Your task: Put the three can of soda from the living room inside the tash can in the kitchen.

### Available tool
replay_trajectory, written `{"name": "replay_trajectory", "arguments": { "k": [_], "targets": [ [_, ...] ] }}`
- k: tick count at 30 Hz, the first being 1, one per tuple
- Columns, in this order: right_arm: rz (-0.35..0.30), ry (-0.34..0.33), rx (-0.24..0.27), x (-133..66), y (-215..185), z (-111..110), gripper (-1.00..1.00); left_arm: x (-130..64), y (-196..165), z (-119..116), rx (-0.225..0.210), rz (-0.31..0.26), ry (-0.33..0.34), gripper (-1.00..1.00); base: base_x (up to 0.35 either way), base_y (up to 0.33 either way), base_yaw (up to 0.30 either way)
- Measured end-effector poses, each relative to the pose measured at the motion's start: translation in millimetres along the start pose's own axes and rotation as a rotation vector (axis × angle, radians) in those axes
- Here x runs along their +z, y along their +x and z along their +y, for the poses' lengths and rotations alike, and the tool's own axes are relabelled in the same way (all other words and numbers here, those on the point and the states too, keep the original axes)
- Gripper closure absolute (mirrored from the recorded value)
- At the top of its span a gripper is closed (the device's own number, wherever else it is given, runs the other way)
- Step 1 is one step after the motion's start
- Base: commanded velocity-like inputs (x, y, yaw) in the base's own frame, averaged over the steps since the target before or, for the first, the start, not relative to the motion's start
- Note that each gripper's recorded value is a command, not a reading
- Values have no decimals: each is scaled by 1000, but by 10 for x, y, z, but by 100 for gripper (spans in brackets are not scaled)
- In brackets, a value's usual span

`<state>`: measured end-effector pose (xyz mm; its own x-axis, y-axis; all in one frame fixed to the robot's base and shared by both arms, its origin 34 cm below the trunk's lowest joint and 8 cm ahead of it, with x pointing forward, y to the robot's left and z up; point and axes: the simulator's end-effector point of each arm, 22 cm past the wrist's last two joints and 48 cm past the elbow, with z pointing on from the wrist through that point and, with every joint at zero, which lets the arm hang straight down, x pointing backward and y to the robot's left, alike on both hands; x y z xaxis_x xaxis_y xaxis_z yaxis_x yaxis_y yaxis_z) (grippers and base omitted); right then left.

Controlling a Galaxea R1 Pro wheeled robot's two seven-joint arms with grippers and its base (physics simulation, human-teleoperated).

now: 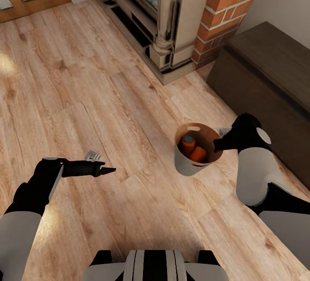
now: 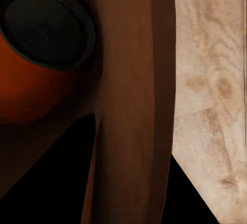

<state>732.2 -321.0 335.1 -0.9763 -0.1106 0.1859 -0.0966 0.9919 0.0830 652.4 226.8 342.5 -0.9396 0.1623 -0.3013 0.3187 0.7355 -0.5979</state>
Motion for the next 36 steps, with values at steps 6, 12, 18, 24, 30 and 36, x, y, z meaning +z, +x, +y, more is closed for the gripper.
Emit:
{"name": "replay_trajectory", "arguments": {
  "k": [6, 12, 18, 24, 30, 36],
  "targets": [
    [-20, 12, 15, 69, -23, -123, 100, 63, 44, 46, 0, 1, 0, -100, 0, 0, 0],
    [-92, 37, 6, 194, -174, -209, 100, 155, 107, 115, 0, 2, -1, -100, 0, 0, 0],
    [-125, 43, -4, 340, -243, -217, 100, 248, 172, 181, 1, 2, -1, -100, 0, 0, 0],
    [-124, 44, -6, 501, -219, -229, 100, 341, 238, 250, 1, 2, -1, -100, 0, 0, 0],
    [-120, 41, -9, 667, -189, -210, 100, 434, 305, 315, 1, 2, 1, -100, 0, 0, 0],
    [-119, 43, -13, 760, -181, -216, 100, 497, 349, 359, 1, 2, 1, -100, 0, 0, 0]
  ]
}}
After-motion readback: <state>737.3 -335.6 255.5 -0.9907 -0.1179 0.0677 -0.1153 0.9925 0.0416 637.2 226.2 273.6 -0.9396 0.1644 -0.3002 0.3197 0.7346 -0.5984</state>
